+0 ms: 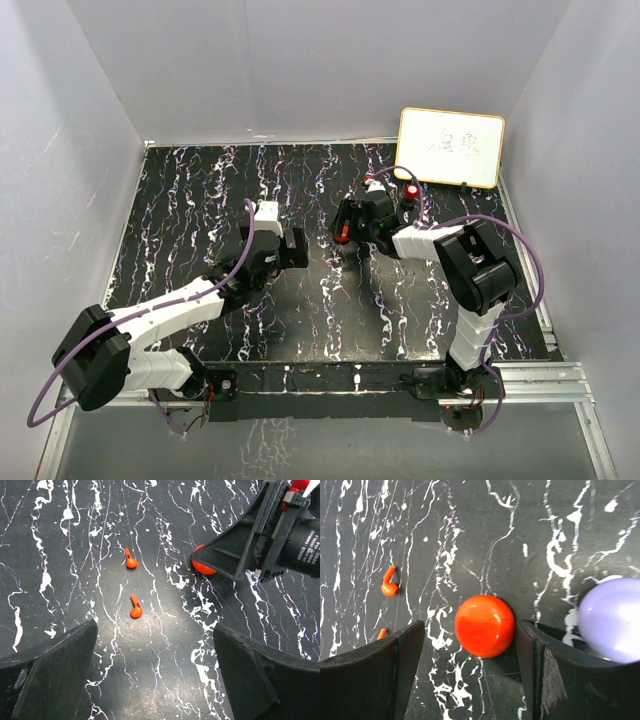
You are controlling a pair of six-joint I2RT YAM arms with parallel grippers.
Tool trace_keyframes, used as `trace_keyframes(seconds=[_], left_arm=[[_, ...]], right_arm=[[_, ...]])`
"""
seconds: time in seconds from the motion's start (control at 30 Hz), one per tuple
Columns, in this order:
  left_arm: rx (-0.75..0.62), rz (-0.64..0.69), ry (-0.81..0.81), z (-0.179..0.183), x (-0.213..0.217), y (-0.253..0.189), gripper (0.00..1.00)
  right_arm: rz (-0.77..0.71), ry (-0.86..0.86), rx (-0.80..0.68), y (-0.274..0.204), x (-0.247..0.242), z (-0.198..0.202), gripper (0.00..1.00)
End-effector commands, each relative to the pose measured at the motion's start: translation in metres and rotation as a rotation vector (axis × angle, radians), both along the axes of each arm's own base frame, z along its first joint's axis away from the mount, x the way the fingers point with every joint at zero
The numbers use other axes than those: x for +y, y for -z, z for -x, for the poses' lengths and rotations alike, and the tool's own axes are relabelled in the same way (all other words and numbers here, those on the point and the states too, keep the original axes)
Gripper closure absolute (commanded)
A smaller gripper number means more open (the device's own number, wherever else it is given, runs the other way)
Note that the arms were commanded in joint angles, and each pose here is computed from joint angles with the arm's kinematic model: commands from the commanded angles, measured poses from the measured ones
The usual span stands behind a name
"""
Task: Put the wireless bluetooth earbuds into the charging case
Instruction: Pick up the charging case at the center of the board.
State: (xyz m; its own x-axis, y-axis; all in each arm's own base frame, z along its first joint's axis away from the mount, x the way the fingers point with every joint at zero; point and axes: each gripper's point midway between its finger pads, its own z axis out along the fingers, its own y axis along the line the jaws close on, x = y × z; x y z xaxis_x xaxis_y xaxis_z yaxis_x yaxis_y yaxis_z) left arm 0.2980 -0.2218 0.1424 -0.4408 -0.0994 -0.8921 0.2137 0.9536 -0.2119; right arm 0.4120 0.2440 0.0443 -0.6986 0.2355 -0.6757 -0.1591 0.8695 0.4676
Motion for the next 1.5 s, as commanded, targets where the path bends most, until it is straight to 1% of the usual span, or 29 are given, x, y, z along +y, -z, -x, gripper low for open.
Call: trace_keyframes(seconds=[0.0, 0.27, 0.43, 0.57, 0.77, 0.9, 0.93, 1.03, 1.2, 1.47], left_arm=[[-0.005, 0.024, -0.010, -0.008, 0.002, -0.011, 0.01], [0.001, 0.017, -0.008, -0.013, 0.003, -0.010, 0.01], [0.016, 0.017, -0.004, -0.016, 0.002, -0.006, 0.01], [0.021, 0.020, -0.001, -0.017, 0.001, -0.004, 0.01], [0.039, 0.012, 0.028, -0.021, -0.007, 0.007, 0.02], [0.060, 0.002, 0.048, -0.028, -0.014, 0.010, 0.02], [0.076, -0.008, 0.049, -0.030, -0.015, 0.017, 0.02], [0.079, 0.005, 0.057, -0.033, -0.018, 0.018, 0.02], [0.083, 0.007, 0.054, -0.034, -0.017, 0.018, 0.02], [0.090, 0.003, 0.037, -0.032, -0.010, 0.021, 0.02]], right_arm=[[-0.029, -0.040, -0.044, -0.020, 0.022, 0.001, 0.30], [-0.061, -0.063, -0.039, -0.032, 0.034, 0.027, 0.31], [-0.055, -0.034, -0.094, -0.055, 0.026, 0.026, 0.31], [-0.036, -0.016, -0.106, -0.060, 0.022, 0.022, 0.31], [-0.008, -0.021, -0.095, -0.055, 0.024, 0.014, 0.31], [-0.030, -0.013, -0.079, -0.054, 0.026, 0.011, 0.32], [-0.023, -0.014, -0.063, -0.046, 0.027, 0.010, 0.32], [-0.002, -0.009, -0.056, -0.037, 0.026, 0.006, 0.33], [0.045, -0.017, -0.051, -0.026, 0.024, 0.002, 0.32], [0.090, -0.037, -0.059, -0.020, 0.023, 0.000, 0.31]])
